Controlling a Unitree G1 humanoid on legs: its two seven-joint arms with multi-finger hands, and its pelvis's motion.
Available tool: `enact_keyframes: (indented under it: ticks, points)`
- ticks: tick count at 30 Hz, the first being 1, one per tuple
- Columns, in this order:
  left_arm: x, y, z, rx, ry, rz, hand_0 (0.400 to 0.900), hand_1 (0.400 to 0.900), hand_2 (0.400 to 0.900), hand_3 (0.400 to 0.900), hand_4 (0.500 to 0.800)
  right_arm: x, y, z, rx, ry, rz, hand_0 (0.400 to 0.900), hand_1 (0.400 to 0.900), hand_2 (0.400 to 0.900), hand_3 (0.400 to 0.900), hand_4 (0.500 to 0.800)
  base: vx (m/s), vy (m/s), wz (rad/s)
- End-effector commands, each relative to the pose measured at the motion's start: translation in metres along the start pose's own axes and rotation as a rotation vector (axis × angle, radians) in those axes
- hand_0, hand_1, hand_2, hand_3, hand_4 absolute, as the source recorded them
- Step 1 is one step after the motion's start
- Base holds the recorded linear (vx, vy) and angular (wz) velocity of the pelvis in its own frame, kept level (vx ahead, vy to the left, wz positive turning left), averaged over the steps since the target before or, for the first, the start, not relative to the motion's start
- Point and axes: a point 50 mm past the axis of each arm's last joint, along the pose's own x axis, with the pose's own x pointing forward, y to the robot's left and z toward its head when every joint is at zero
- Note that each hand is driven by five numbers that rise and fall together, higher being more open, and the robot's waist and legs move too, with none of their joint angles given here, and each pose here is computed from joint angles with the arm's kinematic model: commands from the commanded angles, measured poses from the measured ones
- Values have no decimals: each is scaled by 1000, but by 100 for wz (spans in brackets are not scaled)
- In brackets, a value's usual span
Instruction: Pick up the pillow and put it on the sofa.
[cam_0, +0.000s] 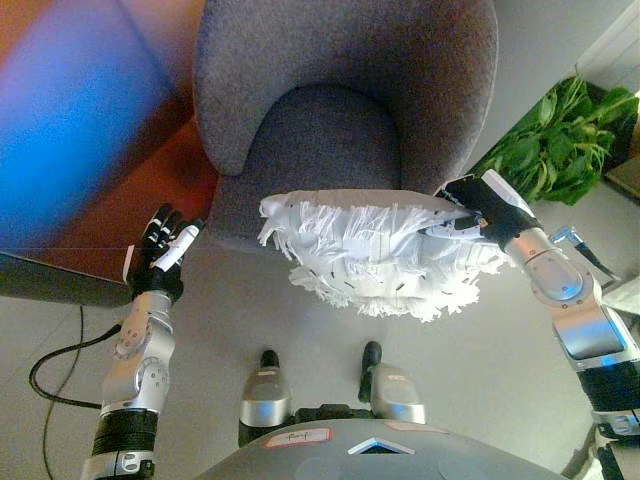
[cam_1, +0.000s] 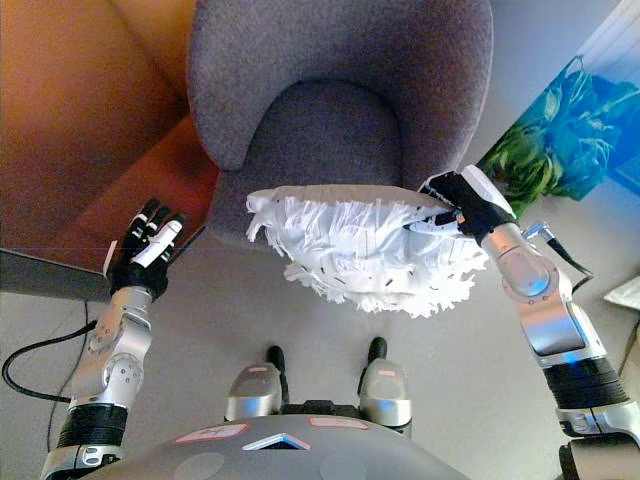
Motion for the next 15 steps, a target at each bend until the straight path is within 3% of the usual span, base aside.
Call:
enact_keyframes:
  ticks: [1, 10, 15]
  points:
    - [0, 11, 22, 94, -99, -18, 900, 900, 900, 900, 800, 0, -76, 80, -55, -379, -261, 400, 400, 400, 400, 500, 89, 61, 4]
    - [-4, 16, 24, 114, -71, -41, 900, 900, 900, 900, 800, 17, -120, 90, -149, -306, -255, 400, 400, 400, 400, 500, 84, 42, 8]
    - [-7, 13, 32, 153, -66, -100, 900, 900, 900, 900, 800, 35, -148, 84, -213, -175, -213, 400, 400, 400, 400, 500, 74, -19, 16]
